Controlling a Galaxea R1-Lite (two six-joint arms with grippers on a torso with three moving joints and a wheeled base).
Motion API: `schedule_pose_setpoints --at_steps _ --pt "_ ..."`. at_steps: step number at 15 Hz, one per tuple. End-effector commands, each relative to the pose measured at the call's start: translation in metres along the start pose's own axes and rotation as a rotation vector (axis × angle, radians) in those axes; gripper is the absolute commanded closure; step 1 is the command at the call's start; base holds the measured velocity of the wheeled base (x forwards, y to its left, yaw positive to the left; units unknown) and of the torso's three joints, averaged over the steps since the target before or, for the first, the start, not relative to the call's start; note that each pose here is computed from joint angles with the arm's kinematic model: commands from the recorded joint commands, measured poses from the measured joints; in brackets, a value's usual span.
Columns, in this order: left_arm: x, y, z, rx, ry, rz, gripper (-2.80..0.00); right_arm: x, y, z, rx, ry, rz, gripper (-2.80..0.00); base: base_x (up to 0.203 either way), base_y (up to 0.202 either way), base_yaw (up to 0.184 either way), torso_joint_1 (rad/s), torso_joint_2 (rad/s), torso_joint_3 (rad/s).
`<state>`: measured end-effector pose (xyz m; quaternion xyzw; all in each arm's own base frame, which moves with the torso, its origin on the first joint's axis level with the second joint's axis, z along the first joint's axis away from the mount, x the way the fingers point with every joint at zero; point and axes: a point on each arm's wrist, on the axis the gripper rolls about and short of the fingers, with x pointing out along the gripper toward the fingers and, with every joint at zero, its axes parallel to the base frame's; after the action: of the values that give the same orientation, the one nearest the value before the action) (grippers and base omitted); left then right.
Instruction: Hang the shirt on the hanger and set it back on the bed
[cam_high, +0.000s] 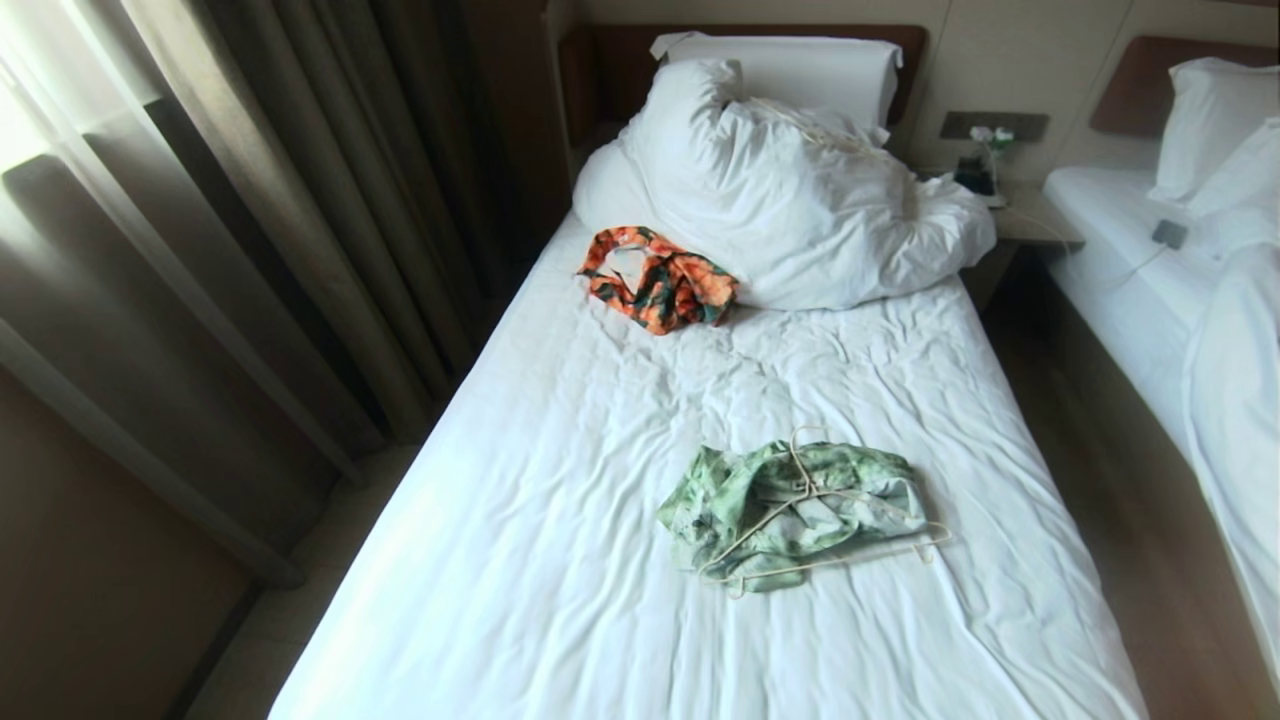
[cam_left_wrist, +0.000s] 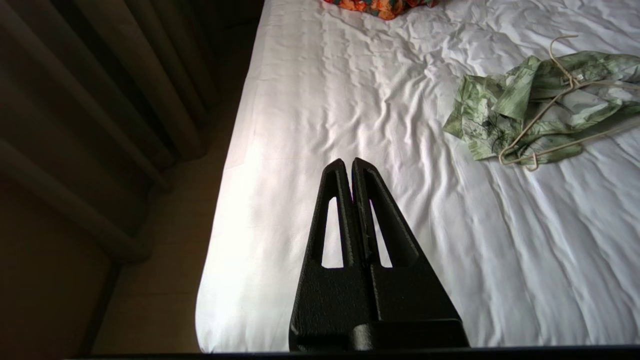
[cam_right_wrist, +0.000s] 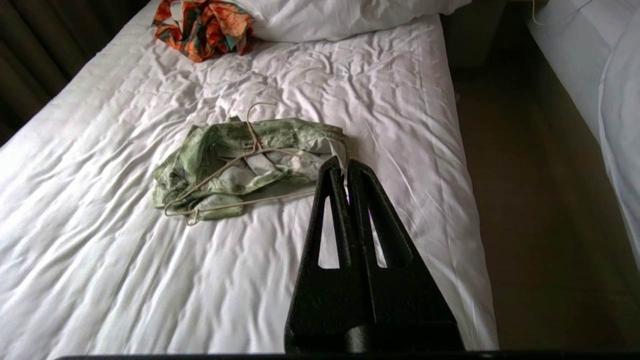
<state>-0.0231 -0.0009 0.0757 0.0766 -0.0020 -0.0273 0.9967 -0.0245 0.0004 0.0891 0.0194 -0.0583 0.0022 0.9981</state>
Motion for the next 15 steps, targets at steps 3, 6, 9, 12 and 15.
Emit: schedule_pose_setpoints --at_steps 3,6,9,12,15 --pt "0.0 0.0001 0.0004 -0.002 0.001 0.002 0.0 0.0002 -0.0004 -0.0123 -0.069 0.099 -0.003 0.0 0.0 0.0 0.0 0.0 0.0 0.0" --pt "0.0 0.0002 0.0003 -0.008 0.001 0.006 0.0 0.0 -0.0005 -0.0143 -0.06 0.118 -0.003 0.0 0.0 0.0 0.0 0.0 0.0 0.0" --pt "0.0002 0.0003 0.0003 -0.034 -0.002 0.011 0.0 0.0 -0.0005 -0.0143 -0.057 0.118 -0.003 0.0 0.0 0.0 0.0 0.0 0.0 0.0" --pt "0.0002 0.0006 0.0 -0.109 0.002 0.027 0.0 0.0 -0.0006 -0.0143 -0.056 0.119 -0.002 0.0 0.0 0.0 0.0 0.0 0.0 0.0" --pt "0.0001 0.0013 0.0001 -0.171 0.001 0.058 0.0 0.0 -0.0006 -0.0144 -0.056 0.12 -0.002 0.0 0.0 0.0 0.0 0.0 0.0 0.0"
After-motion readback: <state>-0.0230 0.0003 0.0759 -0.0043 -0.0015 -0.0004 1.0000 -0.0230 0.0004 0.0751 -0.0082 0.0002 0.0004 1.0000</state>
